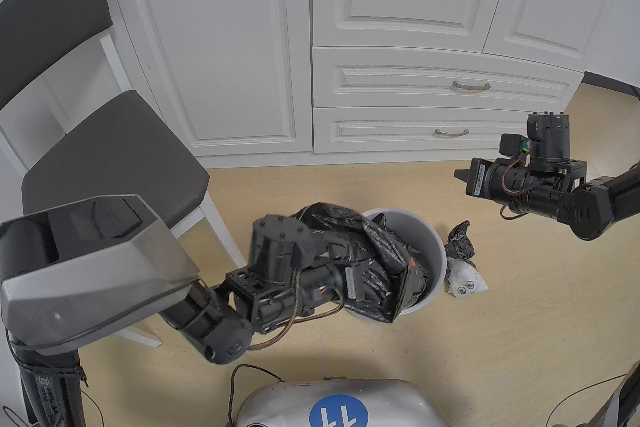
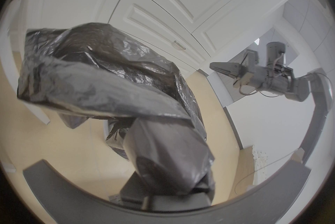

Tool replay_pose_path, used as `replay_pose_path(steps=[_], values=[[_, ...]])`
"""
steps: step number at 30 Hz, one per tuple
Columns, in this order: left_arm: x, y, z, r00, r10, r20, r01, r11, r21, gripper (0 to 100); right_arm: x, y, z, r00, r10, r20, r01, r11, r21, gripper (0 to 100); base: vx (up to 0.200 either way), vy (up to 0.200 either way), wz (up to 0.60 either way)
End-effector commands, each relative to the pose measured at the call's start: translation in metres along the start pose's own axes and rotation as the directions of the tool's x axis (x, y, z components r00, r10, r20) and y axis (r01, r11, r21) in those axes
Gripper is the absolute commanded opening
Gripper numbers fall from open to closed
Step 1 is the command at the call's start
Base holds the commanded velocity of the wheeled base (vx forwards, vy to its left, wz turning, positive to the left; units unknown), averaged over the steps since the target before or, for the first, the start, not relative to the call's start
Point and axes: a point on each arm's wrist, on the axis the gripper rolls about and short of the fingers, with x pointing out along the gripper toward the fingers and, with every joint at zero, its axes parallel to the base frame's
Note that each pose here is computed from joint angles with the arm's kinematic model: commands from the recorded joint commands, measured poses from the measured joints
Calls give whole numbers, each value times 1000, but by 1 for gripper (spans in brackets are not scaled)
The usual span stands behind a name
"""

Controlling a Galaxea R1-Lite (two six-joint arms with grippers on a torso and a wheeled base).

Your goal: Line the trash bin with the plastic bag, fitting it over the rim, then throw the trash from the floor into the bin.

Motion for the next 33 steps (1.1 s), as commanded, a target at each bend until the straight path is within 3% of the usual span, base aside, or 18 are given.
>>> replay_pose_path(steps=[1,5,9,15,20,21,28,33], values=[[32,-56,40,999,48,9,-49,994,100,0,-47,-11,12,997,-35,63,43,990,-135,0,0,0,0],[55,-74,44,984,174,-40,-167,977,131,0,-60,-16,2,998,-54,39,62,966,-253,0,0,0,0],[75,-84,38,962,262,-76,-248,956,160,0,-65,-25,-5,997,-69,23,73,944,-321,0,0,0,0],[92,-90,27,958,274,-84,-256,951,175,0,-68,-43,-5,1000,-14,20,19,947,-322,0,0,0,0],[100,-85,18,954,284,-101,-265,949,169,0,-62,-52,-9,1000,-27,1,25,940,-339,0,0,0,0],[101,-84,16,953,286,-104,-266,949,171,100,-61,-53,-9,1000,-26,-4,23,940,-341,0,0,0,0],[94,-87,15,946,306,-106,-288,945,154,100,-54,-52,-15,999,-22,-29,11,940,-342,0,0,0,0],[49,-96,34,939,330,-97,-312,936,165,100,-41,-49,-25,997,-5,-74,-20,940,-340,0,0,0,0]])
